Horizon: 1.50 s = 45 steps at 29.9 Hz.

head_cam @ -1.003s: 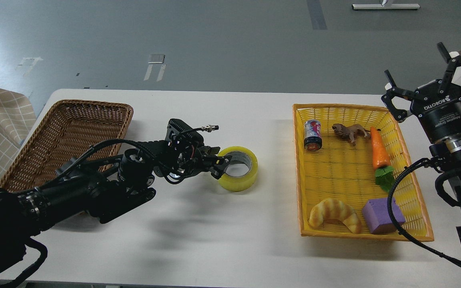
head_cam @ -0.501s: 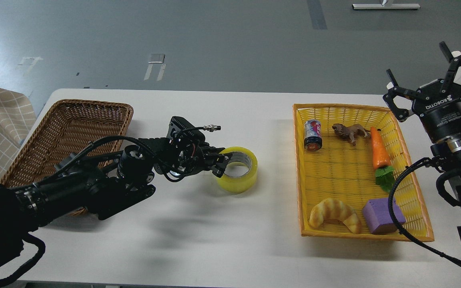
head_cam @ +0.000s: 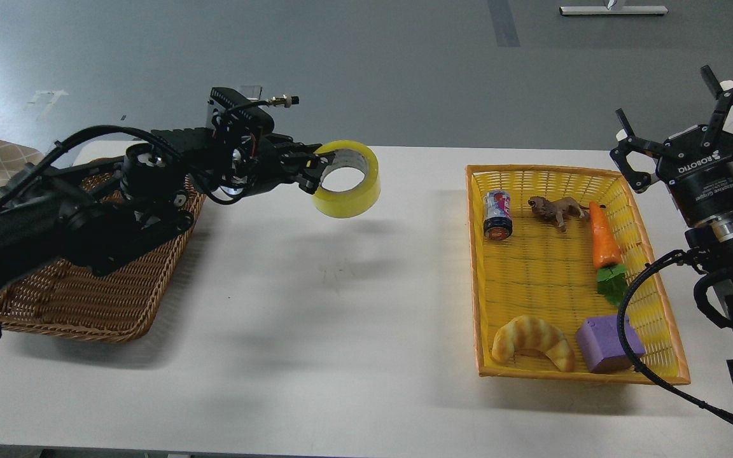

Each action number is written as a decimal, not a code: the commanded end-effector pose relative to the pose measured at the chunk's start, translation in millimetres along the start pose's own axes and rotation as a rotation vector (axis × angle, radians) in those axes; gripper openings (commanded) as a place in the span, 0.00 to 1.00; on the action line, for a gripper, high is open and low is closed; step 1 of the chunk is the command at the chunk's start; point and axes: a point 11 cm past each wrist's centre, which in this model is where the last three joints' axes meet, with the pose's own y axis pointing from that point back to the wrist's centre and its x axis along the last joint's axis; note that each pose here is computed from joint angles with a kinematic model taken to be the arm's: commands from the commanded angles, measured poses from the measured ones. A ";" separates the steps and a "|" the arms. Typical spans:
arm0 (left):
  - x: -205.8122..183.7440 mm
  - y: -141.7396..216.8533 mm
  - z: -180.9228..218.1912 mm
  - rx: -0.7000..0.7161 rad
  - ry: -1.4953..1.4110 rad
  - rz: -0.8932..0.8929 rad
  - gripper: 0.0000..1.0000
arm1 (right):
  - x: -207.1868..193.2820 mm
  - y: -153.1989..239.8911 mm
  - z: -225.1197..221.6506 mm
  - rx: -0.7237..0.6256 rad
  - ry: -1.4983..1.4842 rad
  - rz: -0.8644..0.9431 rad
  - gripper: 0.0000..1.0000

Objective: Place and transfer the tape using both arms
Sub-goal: 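Carry the tape roll over the wicker basket and lower it in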

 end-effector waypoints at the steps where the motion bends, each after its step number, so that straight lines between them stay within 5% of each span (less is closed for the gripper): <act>1: -1.3 19.7 -29.1 0.058 0.011 -0.006 0.00 | -0.1 -0.5 0.7 0.000 -0.002 -0.001 1.00; 11: -16.1 82.7 -96.0 0.188 0.014 -0.044 0.00 | -0.6 -1.1 0.9 -0.001 -0.002 -0.002 1.00; 20: -69.9 138.1 -135.6 0.274 0.069 -0.142 0.00 | 0.1 -0.7 2.3 -0.001 -0.006 0.000 1.00; 45: -173.2 179.9 -160.9 0.368 0.201 -0.235 0.00 | 0.3 -0.4 3.5 -0.003 -0.008 0.001 1.00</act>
